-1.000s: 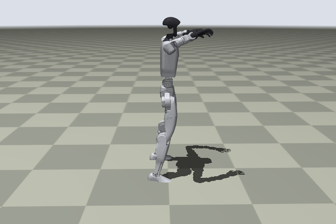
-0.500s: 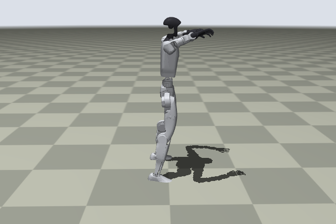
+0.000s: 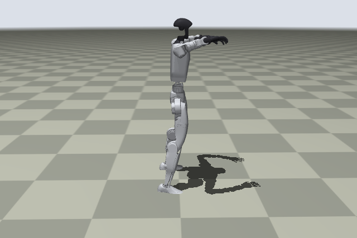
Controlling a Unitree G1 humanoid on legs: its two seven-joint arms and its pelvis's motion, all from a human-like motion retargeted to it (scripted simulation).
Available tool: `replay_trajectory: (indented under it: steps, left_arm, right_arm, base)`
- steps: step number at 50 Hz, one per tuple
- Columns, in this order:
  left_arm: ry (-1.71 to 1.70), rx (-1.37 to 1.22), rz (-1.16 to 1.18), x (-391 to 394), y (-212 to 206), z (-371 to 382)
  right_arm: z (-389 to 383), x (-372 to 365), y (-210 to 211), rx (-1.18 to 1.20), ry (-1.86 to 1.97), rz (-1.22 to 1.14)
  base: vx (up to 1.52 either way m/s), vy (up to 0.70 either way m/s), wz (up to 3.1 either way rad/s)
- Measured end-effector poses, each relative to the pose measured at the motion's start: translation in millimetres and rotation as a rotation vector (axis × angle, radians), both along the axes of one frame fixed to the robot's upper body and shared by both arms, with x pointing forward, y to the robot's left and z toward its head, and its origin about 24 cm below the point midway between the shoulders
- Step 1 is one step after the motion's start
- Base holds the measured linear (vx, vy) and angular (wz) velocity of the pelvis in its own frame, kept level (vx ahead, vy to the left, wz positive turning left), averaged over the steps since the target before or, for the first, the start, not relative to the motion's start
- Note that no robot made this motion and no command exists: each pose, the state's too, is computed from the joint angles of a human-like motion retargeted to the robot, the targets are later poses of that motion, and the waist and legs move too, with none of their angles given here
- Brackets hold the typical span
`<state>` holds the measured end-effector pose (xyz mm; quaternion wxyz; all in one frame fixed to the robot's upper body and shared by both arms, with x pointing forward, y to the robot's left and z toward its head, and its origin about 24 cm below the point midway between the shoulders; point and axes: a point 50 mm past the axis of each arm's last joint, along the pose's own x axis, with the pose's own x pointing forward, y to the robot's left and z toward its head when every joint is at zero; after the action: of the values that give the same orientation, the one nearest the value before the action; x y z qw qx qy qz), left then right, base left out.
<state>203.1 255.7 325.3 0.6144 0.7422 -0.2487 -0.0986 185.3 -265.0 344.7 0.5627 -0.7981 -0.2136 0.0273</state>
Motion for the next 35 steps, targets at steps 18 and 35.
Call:
replay_trajectory:
  steps: [18,35]
  left_arm:
    - [0.014,-0.178,0.079,11,34,-32]
    - [0.569,-0.855,0.654,-16,46,-344]
  right_arm:
    - [-17,10,-55,0.246,-0.167,-0.101]
    - [-335,9,-28,1.043,0.391,-0.456]
  base:
    - [0.0,0.0,0.0]
    - [0.0,0.0,0.0]
